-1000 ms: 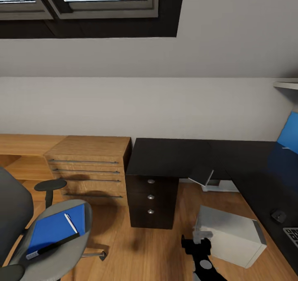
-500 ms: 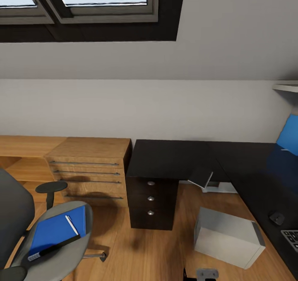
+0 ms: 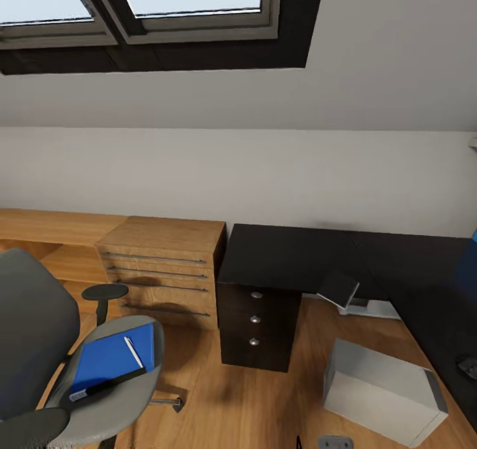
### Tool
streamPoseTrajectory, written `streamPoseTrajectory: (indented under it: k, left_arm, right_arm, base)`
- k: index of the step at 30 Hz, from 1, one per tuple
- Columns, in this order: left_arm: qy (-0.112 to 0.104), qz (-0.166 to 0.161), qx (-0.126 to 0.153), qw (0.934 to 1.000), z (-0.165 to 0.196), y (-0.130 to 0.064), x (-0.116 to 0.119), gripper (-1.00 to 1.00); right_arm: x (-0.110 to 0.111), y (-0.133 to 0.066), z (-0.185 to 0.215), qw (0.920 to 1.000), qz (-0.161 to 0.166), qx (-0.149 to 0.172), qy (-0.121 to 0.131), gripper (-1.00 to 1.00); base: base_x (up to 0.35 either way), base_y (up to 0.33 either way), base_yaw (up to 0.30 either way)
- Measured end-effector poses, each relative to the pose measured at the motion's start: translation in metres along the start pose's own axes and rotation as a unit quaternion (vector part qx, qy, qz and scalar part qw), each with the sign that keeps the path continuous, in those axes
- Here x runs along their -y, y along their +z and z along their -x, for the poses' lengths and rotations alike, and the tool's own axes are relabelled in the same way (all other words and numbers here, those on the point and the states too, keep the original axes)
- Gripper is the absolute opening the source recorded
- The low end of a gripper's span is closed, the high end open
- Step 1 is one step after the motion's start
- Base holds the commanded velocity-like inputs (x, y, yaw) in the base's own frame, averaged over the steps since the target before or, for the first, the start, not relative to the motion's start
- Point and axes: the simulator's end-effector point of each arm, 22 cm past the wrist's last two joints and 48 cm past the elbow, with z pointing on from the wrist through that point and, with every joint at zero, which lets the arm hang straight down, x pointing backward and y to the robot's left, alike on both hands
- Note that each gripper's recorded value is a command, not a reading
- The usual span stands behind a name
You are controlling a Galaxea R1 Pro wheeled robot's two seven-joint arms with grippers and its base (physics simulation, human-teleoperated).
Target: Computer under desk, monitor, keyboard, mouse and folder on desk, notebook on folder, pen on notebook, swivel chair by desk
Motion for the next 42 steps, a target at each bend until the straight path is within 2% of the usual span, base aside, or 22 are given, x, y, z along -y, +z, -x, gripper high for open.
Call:
streamPoseTrajectory:
  k: [42]
  left_arm:
    - [0.002, -0.001, -0.012, 0.9999, -0.0074, -0.0006, -0.0001, 1.0]
  right_arm:
    - [0.0051, -0.0006, -0.0069, 1.0, -0.007, -0.006, -0.001, 1.0]
  base:
    - [0.0, 0.0, 0.272]
